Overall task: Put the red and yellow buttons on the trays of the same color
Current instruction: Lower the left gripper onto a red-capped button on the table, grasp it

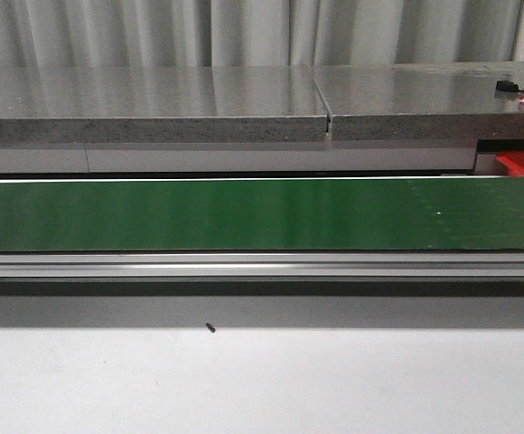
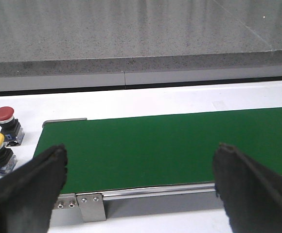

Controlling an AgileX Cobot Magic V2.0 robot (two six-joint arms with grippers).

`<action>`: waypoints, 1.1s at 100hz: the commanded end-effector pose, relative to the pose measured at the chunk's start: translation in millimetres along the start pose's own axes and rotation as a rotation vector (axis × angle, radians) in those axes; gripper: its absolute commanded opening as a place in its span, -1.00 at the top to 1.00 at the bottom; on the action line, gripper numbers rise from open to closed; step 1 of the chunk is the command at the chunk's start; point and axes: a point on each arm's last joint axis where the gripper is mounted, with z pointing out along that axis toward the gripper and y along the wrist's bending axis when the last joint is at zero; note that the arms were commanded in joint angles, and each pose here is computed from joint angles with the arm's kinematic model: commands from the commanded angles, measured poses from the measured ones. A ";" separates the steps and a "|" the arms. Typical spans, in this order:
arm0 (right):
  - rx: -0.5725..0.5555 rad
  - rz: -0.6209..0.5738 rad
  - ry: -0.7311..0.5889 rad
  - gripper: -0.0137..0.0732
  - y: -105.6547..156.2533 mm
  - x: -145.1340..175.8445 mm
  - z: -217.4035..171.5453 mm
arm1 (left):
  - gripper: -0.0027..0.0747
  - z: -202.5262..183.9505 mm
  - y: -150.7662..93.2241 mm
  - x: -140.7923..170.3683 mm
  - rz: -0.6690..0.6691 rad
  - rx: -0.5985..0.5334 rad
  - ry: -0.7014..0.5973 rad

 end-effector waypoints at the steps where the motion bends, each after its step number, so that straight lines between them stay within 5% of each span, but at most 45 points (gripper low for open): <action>1: 0.013 0.013 -0.083 0.84 -0.6 -12.5 -4.3 | -0.72 -2.7 -1.2 -15.3 -0.011 0.012 -0.099; 21: 0.013 0.013 -0.083 0.84 -0.6 -12.5 -4.3 | -0.72 -2.8 2.2 -19.0 -0.091 -0.028 -0.099; 54: 0.012 0.013 -0.082 0.84 -0.6 -12.5 -4.3 | -0.72 24.4 37.7 -55.0 -0.190 -0.373 0.075; 110: 0.012 0.013 -0.081 0.84 -0.6 -12.5 -4.0 | -0.72 136.3 146.5 -78.5 -0.342 -0.659 0.340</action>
